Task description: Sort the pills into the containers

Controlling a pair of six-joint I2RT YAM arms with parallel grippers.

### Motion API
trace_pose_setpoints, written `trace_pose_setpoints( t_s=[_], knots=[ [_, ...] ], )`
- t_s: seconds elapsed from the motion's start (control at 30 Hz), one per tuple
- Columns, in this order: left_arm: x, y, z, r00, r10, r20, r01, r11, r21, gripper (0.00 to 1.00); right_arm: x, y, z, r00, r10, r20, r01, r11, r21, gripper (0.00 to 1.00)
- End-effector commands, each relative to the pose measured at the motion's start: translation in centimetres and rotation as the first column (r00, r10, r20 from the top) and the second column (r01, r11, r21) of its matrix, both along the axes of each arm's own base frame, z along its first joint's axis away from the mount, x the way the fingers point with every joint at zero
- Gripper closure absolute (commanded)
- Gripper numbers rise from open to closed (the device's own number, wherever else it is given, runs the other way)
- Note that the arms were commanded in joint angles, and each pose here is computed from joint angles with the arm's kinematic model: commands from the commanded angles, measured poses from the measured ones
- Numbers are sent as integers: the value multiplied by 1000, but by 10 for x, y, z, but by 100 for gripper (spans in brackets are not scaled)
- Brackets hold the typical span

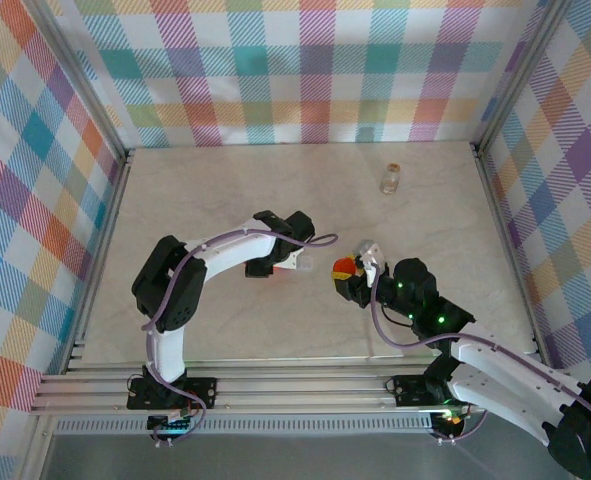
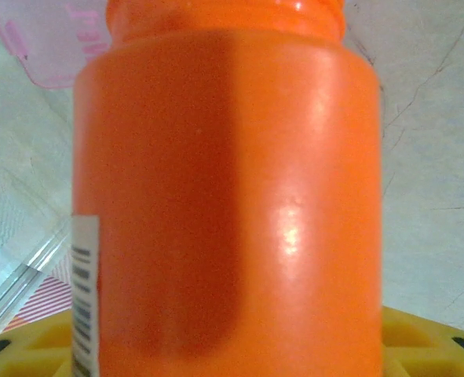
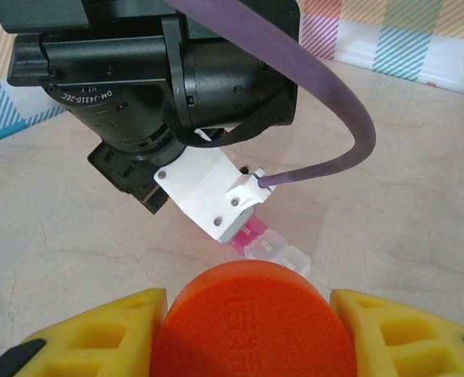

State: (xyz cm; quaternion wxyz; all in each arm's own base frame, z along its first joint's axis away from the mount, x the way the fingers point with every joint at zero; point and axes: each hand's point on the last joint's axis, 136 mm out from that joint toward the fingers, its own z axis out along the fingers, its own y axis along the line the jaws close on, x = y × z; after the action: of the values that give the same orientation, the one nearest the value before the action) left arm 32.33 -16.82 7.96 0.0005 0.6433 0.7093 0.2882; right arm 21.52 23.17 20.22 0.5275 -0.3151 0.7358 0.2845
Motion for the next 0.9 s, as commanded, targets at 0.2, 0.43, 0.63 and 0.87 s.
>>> trace_pose_setpoints(
  t_s=[0.2,0.43,0.63,0.87],
  knots=[
    [-1,8,12,999,24,23,-23,999,-38,100,3,3,20,1000,4,24,-5,999,44,82],
    [-2,10,13,998,59,30,-56,996,-75,100,3,3,19,1000,4,21,-5,999,42,82],
    [-7,10,10,992,127,25,-121,979,-164,100,3,3,18,1000,4,19,-5,999,41,82],
    [-11,13,8,979,196,52,-173,942,-289,100,3,4,17,1000,9,14,-9,999,38,82]
  ],
)
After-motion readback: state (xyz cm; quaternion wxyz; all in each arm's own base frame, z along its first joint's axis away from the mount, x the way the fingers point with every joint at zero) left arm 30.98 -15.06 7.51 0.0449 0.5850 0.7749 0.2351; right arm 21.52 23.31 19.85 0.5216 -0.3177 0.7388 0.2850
